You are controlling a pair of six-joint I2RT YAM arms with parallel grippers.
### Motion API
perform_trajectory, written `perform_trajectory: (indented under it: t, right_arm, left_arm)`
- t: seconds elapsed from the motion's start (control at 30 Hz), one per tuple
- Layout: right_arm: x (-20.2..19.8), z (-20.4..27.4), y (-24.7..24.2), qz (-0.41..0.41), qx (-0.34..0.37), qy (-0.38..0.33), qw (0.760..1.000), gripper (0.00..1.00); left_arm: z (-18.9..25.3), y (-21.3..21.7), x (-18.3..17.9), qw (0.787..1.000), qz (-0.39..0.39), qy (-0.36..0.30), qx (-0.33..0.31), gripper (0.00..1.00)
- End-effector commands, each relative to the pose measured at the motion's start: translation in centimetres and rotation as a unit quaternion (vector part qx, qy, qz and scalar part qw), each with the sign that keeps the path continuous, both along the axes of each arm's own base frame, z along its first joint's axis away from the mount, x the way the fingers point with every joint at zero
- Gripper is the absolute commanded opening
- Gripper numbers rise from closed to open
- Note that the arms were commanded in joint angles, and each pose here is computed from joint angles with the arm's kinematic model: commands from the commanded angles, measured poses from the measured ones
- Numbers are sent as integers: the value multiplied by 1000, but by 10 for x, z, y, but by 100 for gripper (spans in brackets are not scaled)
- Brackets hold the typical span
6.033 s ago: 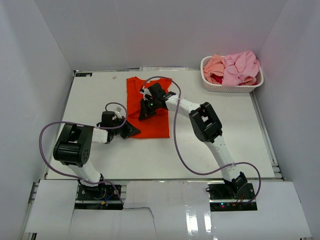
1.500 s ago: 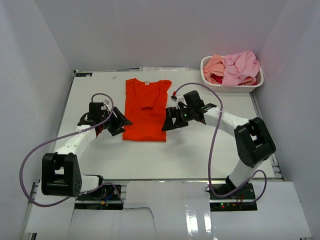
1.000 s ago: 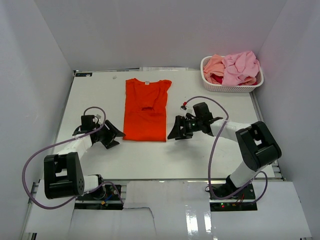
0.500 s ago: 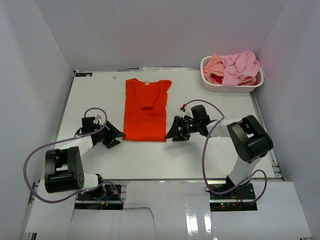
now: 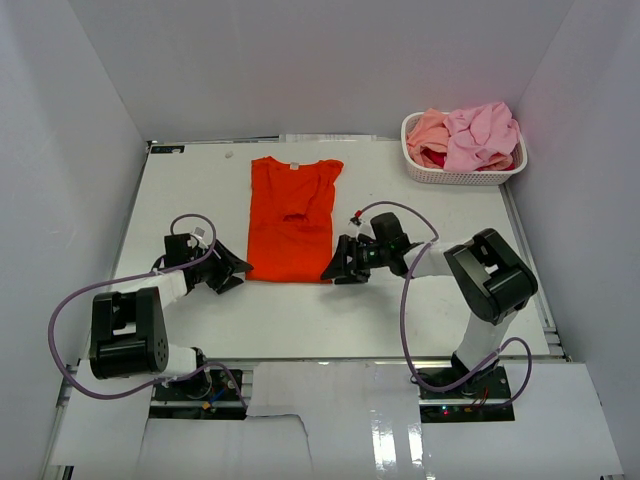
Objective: Fold and stack the t-shirts
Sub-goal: Grab one side of the 2/3 rectangular tshirt with both arms
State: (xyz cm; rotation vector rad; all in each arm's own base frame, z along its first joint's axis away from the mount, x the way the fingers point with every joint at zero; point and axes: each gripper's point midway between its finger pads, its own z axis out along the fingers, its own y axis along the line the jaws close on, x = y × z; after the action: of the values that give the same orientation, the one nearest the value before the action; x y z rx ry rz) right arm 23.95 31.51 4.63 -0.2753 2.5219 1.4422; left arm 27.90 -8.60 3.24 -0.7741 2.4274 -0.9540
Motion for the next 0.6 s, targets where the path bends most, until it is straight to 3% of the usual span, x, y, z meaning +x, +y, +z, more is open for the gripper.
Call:
perform_trajectory:
  t: [0.0, 0.17, 0.57]
  right_arm:
    - [3, -12, 3, -15, -26, 2, 1000, 73]
    - [2, -16, 5, -27, -34, 3, 999, 60]
    - [10, -25, 4, -56, -43, 3, 997, 57]
  left_arm:
    - [-25, 13, -14, 998, 14, 38, 43, 64]
    - [-27, 14, -14, 998, 16, 42, 44, 64]
    - [-26, 15, -14, 998, 17, 42, 49, 63]
